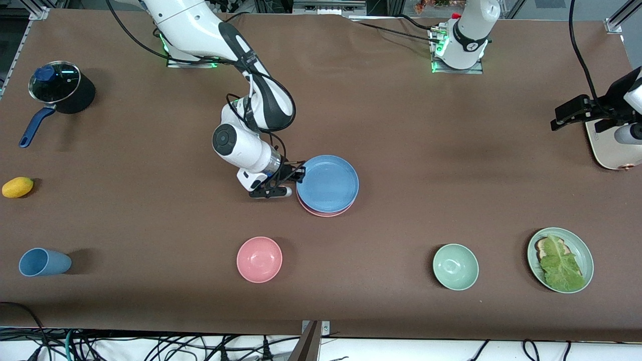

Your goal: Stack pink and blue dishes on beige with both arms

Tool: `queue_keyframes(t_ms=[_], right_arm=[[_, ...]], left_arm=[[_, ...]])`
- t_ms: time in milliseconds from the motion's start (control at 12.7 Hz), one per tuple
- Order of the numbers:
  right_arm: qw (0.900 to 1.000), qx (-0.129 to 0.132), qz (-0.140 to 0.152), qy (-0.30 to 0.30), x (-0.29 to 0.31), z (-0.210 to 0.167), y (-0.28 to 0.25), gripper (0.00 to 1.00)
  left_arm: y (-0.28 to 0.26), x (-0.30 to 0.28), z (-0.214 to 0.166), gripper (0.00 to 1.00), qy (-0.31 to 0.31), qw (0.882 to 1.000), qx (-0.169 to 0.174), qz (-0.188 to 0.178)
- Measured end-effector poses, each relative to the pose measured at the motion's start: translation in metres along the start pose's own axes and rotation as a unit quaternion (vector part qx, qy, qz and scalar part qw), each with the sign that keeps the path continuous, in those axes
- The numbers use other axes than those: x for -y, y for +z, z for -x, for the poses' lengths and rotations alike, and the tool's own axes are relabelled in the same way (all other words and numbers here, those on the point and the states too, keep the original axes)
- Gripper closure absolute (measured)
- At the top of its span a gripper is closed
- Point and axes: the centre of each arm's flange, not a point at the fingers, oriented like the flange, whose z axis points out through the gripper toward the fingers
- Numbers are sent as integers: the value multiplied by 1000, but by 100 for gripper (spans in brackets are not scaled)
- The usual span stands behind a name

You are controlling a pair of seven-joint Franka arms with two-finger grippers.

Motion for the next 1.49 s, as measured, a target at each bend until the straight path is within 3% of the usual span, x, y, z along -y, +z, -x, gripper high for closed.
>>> queue_keyframes(t_ms=[472, 787, 1101, 1180, 1337, 1494], right_arm=[[1000, -4, 7, -1, -6, -4, -2, 95], [999, 1, 29, -27, -7, -6, -4, 57], [991, 44, 105, -73, -21, -27, -62, 8], [987, 54, 127, -77, -28, -34, -89, 1], [981, 74, 168, -66, -50, -44, -158, 0], [979, 80, 186, -36, -79, -50, -242, 0]], left_arm=[[0, 0, -1, 0, 0, 1000, -1, 0], [0, 0, -2, 0, 0, 1000, -1, -1], [-1, -1, -5, 0, 0, 1000, -2, -1], [0, -1, -5, 0, 0, 1000, -2, -1], [1, -1, -6, 0, 0, 1000, -1, -1], [0, -1, -6, 0, 0, 1000, -2, -2]])
